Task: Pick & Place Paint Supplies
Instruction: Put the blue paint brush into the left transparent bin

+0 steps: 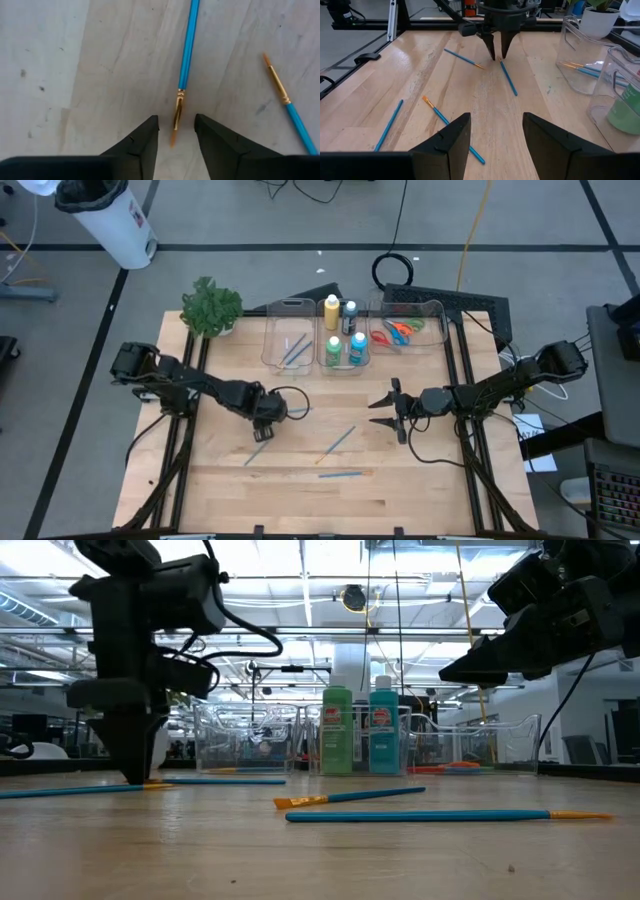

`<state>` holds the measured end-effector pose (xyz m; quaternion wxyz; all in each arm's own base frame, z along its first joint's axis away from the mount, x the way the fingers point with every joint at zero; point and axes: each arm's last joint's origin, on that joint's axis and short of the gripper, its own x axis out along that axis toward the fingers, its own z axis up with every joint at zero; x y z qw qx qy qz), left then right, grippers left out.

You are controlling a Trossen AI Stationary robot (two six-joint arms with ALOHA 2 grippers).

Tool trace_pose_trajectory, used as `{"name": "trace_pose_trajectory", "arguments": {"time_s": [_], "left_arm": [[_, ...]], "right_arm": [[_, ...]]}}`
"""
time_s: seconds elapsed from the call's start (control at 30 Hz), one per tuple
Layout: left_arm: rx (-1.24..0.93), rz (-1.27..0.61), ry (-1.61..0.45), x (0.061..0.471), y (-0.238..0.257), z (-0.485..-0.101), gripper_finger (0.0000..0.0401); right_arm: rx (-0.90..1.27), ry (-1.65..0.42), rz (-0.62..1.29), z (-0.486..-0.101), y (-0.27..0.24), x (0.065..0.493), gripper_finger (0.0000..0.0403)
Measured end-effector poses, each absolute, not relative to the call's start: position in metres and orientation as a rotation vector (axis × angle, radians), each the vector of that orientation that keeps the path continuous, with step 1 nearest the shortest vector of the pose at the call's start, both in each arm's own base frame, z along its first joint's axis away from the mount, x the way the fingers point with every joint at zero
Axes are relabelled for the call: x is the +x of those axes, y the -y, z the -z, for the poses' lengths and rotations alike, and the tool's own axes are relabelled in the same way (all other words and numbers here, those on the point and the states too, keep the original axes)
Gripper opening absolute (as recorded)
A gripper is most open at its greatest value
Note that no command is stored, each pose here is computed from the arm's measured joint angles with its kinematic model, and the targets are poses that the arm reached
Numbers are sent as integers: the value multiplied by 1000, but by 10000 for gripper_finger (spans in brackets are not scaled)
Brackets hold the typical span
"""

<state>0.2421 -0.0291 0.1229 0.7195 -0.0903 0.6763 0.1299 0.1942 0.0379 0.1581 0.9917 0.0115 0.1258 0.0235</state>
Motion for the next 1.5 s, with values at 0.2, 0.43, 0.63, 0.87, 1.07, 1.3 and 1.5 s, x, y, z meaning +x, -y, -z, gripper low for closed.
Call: {"name": "trace_pose_trajectory", "arguments": {"time_s": [0.2,0.43,0.63,0.87,1.07,1.3,1.5], "left_arm": [[-272,-269,-1522,242,22,-123,111],[-266,-257,-1530,242,14,-123,84],[-277,-225,-1528,243,11,-123,37],[-227,-196,-1477,247,15,-123,17],[-226,-226,-1457,248,19,-123,10],[-224,-330,-1408,249,21,-123,28],[-171,-284,-1407,250,25,-123,7]], "right_arm": [[38,-253,-46,-158,-38,194,171],[38,-253,-49,-158,-38,194,171],[38,-253,-49,-158,-38,194,171],[38,-253,-49,-158,-38,194,171],[38,-253,-49,-158,-38,194,171],[38,-253,-49,-158,-38,194,171],[44,-253,-48,-158,-38,194,171]]}}
